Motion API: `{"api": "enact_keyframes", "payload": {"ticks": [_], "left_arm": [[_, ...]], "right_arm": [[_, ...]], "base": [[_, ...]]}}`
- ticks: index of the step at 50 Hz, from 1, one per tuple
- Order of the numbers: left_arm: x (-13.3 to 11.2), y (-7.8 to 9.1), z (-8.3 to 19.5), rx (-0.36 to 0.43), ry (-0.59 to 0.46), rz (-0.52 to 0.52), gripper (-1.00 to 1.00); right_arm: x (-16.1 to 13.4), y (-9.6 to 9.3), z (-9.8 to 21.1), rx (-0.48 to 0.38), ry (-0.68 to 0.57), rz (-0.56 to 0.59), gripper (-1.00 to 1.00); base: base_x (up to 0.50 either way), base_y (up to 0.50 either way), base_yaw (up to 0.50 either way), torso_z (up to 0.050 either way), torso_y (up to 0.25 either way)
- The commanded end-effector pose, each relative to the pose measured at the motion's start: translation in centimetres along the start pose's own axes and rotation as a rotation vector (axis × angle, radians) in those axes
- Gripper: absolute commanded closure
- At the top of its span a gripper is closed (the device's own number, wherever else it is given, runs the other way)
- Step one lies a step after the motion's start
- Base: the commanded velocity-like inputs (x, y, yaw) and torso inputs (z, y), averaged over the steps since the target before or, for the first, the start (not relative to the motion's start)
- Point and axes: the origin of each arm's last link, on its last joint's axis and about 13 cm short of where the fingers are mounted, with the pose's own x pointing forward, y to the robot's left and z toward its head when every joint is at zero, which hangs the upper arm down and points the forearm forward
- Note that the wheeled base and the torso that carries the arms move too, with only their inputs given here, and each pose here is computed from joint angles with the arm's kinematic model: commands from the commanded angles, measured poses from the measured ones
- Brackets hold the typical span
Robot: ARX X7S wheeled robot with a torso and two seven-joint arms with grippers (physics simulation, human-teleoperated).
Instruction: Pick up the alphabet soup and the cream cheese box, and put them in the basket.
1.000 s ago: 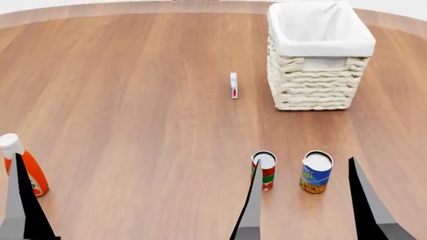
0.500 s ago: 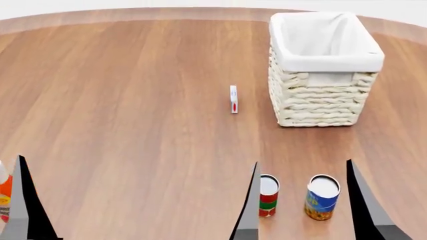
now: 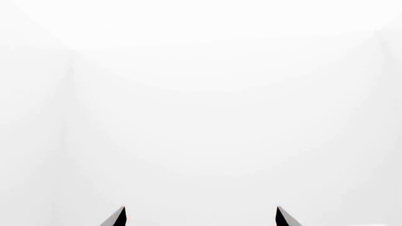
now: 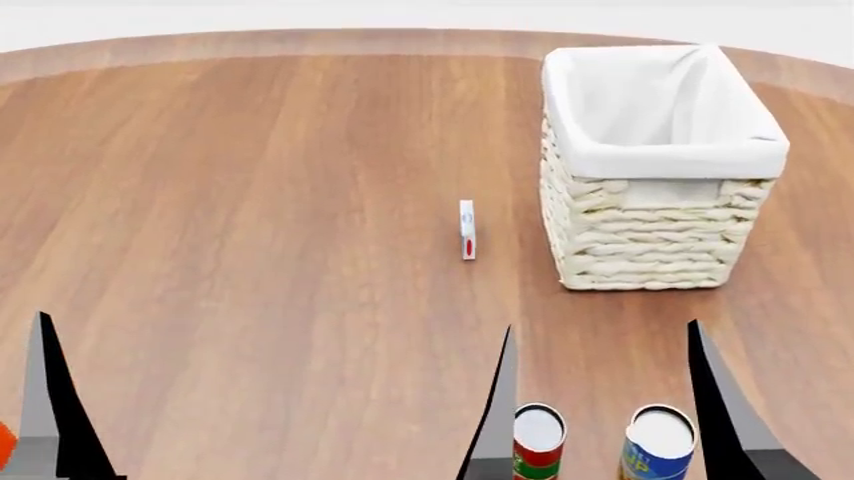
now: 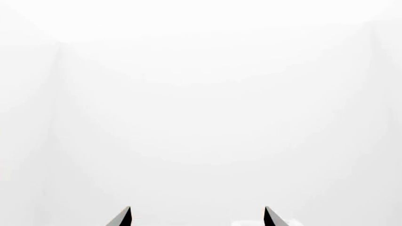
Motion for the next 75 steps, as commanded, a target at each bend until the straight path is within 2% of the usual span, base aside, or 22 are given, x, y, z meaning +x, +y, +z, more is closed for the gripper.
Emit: {"api": "enact_keyframes", "payload": {"ticks": [1, 75], "left_arm": [[-0.02, -0.03, -0.13, 0.000, 0.007, -0.003, -1.00], [0.07, 0.24, -0.65, 0.003, 0.021, -0.004, -1.00]], "right_arm": [[0.01, -0.09, -0.10, -0.005, 0.003, -0.006, -1.00], [0.12, 0.26, -0.36, -0.009, 0.013, 0.003, -1.00]], "base": [[0.21, 0.00, 0.00, 0.000, 0.000], [0.21, 0.00, 0.00, 0.000, 0.000]]}}
